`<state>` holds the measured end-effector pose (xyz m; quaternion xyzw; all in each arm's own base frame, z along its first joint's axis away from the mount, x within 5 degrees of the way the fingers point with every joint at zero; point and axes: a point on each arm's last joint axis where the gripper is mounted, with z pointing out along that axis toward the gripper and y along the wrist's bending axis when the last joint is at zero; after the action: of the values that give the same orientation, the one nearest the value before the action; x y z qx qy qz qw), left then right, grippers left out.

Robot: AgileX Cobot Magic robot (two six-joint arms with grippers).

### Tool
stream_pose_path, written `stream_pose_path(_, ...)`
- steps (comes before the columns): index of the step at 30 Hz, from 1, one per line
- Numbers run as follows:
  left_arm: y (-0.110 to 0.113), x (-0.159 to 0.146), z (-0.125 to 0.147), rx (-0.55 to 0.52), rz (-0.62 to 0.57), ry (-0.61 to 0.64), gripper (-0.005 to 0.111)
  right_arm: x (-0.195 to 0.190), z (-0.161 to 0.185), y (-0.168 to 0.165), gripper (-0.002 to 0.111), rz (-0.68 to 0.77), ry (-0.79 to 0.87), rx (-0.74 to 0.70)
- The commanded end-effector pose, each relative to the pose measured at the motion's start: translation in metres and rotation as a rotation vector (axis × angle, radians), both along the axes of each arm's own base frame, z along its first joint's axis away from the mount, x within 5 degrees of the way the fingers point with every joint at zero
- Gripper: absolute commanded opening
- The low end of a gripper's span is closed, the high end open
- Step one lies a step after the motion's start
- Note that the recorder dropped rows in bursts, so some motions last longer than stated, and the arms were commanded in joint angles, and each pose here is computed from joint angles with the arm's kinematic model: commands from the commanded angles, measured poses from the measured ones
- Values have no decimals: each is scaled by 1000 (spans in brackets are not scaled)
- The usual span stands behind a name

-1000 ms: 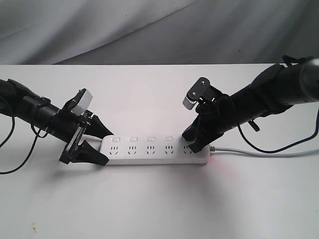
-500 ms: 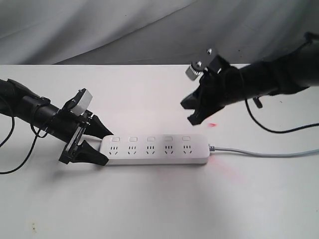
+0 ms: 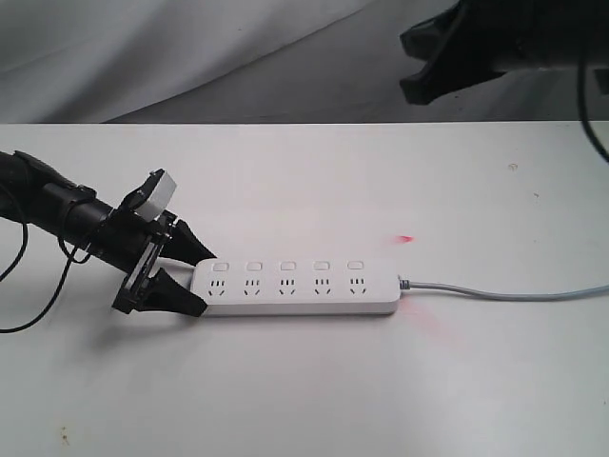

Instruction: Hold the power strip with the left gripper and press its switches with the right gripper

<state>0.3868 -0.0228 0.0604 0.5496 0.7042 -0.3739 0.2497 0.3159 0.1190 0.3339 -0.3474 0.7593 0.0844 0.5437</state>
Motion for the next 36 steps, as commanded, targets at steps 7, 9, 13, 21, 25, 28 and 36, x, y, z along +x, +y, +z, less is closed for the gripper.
stream_pose_path(7,12,-13,-33,183,-79,41,45,-71,50,-36,0,-154,-236,70)
stream_pose_path(9,12,-13,-33,183,-79,41,45,-87,54,-43,0,-178,-276,85)
stream_pose_path(13,12,-13,-33,183,-79,41,45,-116,57,-56,0,-239,-339,125)
stream_pose_path(21,12,-13,-33,183,-79,41,45,-153,32,-76,0,-356,-350,223)
stream_pose_path(25,12,-13,-33,183,-79,41,45,-164,30,-79,0,-367,-328,308)
stream_pose_path(28,12,-13,-33,183,-79,41,45,-171,35,-81,0,-373,-334,365)
stream_pose_path(36,12,-13,-33,183,-79,41,45,-180,40,-83,0,-364,-364,382)
